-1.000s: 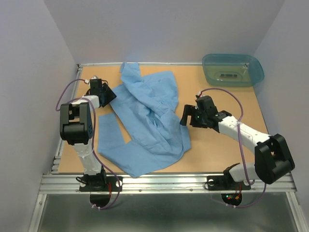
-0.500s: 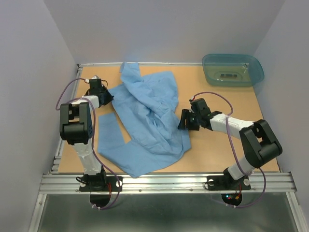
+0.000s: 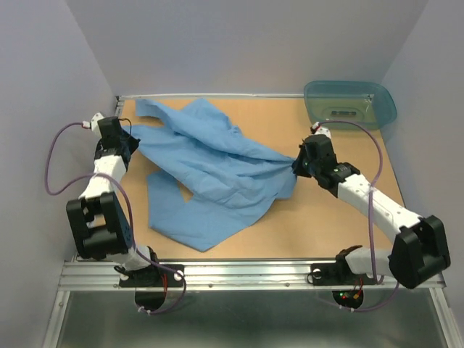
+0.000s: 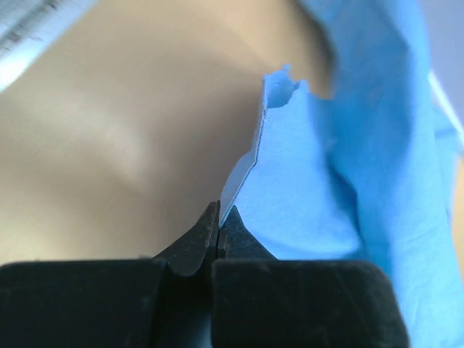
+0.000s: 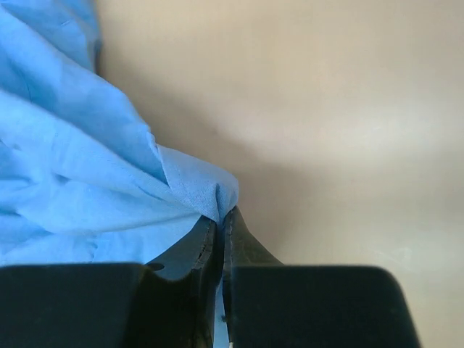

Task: Fold and stack the long sleeve shirts
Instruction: Flatten the shirt out

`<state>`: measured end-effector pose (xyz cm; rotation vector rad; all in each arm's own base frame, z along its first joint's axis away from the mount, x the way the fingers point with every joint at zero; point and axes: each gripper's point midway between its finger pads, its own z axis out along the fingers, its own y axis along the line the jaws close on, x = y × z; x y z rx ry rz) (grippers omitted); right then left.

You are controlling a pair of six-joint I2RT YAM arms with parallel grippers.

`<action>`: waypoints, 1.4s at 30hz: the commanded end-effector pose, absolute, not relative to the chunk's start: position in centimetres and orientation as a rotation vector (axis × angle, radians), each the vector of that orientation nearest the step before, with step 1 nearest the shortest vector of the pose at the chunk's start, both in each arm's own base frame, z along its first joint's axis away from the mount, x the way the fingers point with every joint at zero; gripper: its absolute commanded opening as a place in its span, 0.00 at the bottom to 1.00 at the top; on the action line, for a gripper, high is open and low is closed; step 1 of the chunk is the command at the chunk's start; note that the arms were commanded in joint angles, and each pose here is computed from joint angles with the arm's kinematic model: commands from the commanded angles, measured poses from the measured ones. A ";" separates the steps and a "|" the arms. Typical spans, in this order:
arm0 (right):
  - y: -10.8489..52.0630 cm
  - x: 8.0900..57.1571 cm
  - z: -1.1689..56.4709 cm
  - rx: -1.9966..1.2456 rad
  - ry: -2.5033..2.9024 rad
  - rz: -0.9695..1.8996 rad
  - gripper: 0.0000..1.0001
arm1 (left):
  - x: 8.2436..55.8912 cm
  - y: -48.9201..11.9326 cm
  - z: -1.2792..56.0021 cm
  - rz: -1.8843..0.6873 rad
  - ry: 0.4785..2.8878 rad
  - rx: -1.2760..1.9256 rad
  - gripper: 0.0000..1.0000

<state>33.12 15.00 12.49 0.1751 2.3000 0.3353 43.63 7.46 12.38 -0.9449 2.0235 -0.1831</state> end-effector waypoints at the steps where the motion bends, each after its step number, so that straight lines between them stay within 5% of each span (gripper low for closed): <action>1: 8.2 32.8 16.0 0.438 2.179 0.025 0.00 | 39.1 8.6 15.5 -0.106 1.895 -1.045 0.00; 5: 5.7 28.8 12.6 0.643 2.211 -0.037 0.01 | 34.6 8.1 13.7 -0.101 1.867 -1.146 0.00; 9: 6.1 26.8 10.0 0.681 2.294 -0.008 0.15 | 30.6 6.7 10.1 -0.107 1.948 -1.193 0.00; 13: 6.9 28.1 12.0 0.586 2.292 0.022 0.56 | 28.0 5.2 8.6 -0.147 2.009 -1.177 0.00; 14: 7.4 28.7 12.8 0.549 2.286 0.046 0.62 | 27.4 5.2 8.6 -0.135 2.022 -1.177 0.04; 15: 8.0 29.5 13.9 0.448 2.282 0.060 0.72 | 27.2 5.3 9.4 -0.123 2.016 -1.142 0.18; 18: 11.7 32.3 18.3 0.205 2.246 0.231 0.81 | 27.0 6.2 11.3 -0.056 2.001 -1.098 0.34; 21: 16.5 34.1 21.1 -0.052 2.219 0.393 0.83 | 28.3 6.9 14.4 -0.033 1.962 -1.016 0.69; 25: 21.6 35.7 21.8 -0.322 2.196 0.464 0.83 | 30.9 6.3 18.8 -0.088 1.926 -0.883 0.80; 33: 30.3 37.7 16.9 -0.763 2.185 0.398 0.81 | 33.7 0.5 17.5 -0.300 2.014 -0.713 0.79; 42: 40.5 36.4 12.0 -1.120 2.084 0.464 0.73 | 32.6 -0.9 8.7 -0.341 2.148 -0.843 0.75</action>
